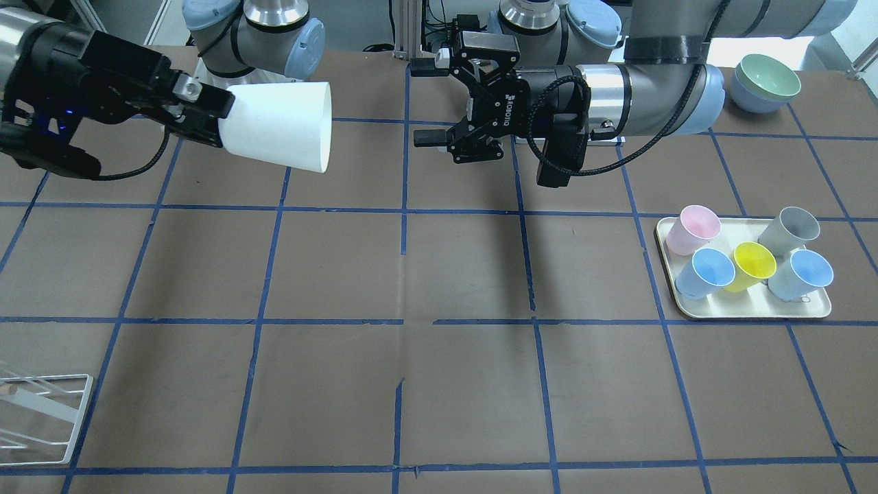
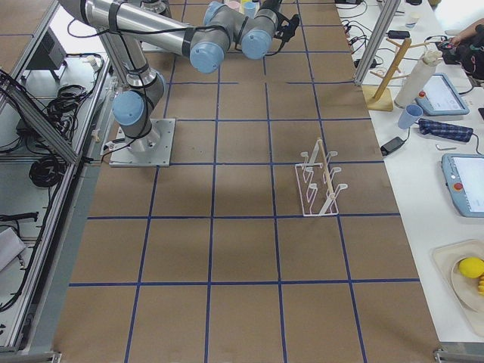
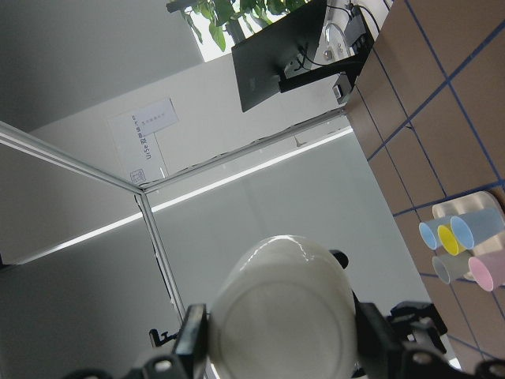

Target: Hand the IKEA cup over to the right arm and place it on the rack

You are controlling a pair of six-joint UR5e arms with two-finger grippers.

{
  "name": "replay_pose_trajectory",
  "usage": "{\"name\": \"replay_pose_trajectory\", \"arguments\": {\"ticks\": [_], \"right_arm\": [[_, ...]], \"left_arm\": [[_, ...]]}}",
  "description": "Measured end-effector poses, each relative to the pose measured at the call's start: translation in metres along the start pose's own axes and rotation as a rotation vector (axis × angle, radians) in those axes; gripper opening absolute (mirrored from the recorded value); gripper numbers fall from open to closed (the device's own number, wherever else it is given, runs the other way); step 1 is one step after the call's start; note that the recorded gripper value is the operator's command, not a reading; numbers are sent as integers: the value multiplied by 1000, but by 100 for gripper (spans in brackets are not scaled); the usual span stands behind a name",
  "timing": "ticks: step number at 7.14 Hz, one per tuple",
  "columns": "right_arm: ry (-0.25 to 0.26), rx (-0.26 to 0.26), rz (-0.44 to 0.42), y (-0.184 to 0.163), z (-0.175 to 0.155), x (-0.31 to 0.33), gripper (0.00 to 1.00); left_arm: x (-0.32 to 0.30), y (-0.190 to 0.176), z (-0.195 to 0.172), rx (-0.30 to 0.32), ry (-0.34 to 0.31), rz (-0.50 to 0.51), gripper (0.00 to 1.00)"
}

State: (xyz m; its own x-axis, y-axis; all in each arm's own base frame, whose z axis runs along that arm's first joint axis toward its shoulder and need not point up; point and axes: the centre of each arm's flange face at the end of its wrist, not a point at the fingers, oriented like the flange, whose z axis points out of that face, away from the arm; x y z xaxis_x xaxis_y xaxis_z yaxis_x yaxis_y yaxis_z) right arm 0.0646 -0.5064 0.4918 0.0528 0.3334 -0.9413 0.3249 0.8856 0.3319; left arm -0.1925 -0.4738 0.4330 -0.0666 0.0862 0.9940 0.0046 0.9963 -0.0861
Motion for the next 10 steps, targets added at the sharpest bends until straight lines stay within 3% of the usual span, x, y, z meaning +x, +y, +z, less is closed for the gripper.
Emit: {"name": "replay_pose_trajectory", "arguments": {"ticks": [1,2,3,4,5,6,8,9,10], "right_arm": [[29,43,-20,-8,-19,-1,0],[112,78,-49,-13,-31,-1,0],[235,108,-86,-14,-39,-4,0],[366,134,-126,-13,-46,-7,0],[510,151,-182,-12,-52,-6,0],[664,143,-268,-14,-61,2,0],[969,56,-483,-21,-81,19,0],[1122,6,-601,-24,-94,22,0],[1237,-26,-694,-28,-104,20,0]], "left_arm": [[0,0,-9,-67,-62,20,100],[-2,0,-22,-151,-159,43,100],[-6,0,-38,-244,-322,45,100],[-9,0,-51,-305,-527,19,100],[-8,-1,-61,-313,-719,-25,100],[-5,-2,-67,-288,-883,-69,100],[5,-2,-58,-209,-1179,-109,100],[14,-3,-51,-140,-1310,-109,100],[23,-5,-47,-70,-1397,-90,100]]}}
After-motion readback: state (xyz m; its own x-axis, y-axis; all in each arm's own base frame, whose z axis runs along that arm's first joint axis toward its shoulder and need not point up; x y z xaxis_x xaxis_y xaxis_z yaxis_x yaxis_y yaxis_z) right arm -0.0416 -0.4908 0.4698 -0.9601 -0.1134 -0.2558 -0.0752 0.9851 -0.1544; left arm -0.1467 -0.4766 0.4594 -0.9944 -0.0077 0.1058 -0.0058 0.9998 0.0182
